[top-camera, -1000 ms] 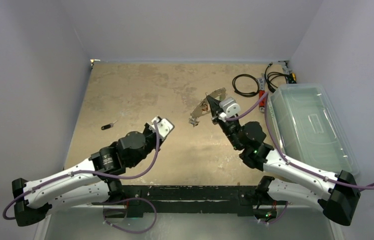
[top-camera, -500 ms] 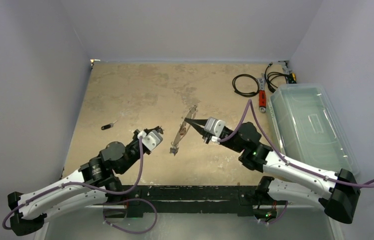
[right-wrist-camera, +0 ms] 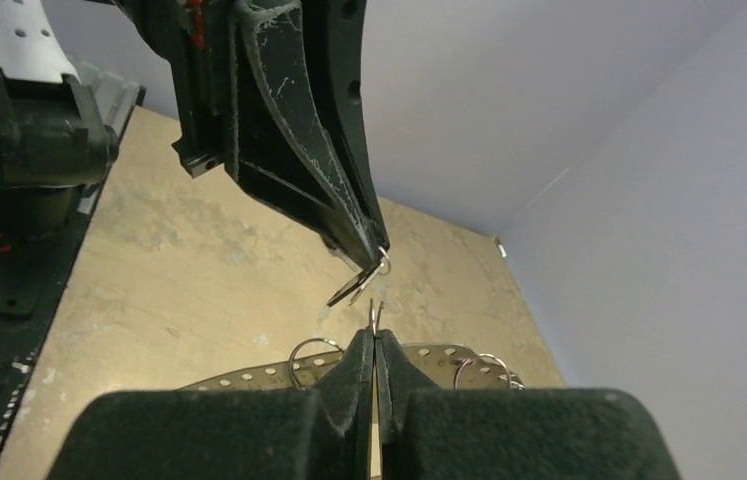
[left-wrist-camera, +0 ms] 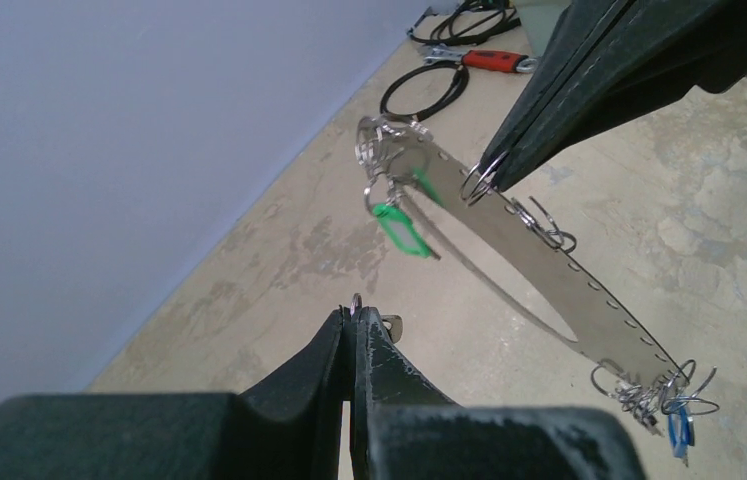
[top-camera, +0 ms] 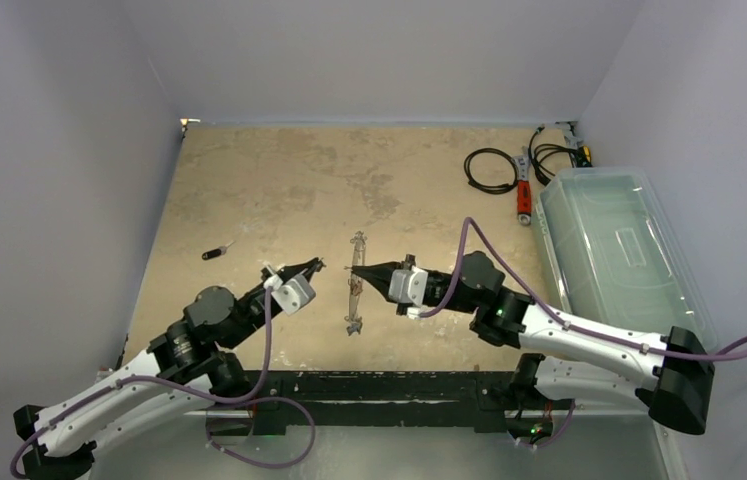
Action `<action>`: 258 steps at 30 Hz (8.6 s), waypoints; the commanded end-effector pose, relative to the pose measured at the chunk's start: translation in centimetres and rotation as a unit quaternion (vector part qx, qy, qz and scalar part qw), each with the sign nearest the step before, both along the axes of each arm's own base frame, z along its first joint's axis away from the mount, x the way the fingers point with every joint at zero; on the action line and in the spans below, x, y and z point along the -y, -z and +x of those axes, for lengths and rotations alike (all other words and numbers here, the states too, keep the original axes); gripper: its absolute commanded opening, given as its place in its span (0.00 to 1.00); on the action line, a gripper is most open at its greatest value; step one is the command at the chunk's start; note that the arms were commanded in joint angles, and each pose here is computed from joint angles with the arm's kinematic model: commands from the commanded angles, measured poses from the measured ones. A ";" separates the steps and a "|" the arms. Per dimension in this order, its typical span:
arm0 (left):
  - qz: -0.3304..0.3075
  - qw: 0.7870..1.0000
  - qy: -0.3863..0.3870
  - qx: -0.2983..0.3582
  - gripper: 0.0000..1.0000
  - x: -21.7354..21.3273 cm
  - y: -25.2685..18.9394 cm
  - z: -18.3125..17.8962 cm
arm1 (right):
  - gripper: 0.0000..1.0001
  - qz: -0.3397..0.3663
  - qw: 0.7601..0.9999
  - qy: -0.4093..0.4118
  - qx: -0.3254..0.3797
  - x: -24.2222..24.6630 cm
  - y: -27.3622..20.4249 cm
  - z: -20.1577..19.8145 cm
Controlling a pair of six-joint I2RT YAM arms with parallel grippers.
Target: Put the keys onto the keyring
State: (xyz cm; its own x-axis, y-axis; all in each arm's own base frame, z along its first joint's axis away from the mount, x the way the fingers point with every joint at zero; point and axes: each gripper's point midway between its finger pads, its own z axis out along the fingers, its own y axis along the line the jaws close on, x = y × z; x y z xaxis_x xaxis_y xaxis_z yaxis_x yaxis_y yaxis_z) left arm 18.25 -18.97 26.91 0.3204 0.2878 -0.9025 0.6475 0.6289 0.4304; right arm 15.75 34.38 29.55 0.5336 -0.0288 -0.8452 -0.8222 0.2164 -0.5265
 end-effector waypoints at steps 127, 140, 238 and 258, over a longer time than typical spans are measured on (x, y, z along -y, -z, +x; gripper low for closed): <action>0.089 0.963 0.252 0.027 0.00 4.3 1.6 -6.5 | 0.00 -0.049 0.998 -0.007 0.033 -0.6 -1.2 -1.9; 0.080 0.970 0.227 0.036 0.20 3.8 1.2 -5.9 | 0.00 -0.045 0.998 -0.007 0.035 -0.7 -1.3 -1.8; 0.048 0.980 0.194 0.015 0.00 3.7 0.2 -3.8 | 0.06 -0.077 0.997 -0.024 0.012 -2.4 0.6 -1.7; 0.070 0.978 0.198 -0.010 0.00 4.1 1.4 -3.5 | 0.00 -0.109 0.994 0.006 0.000 -2.9 2.0 -0.2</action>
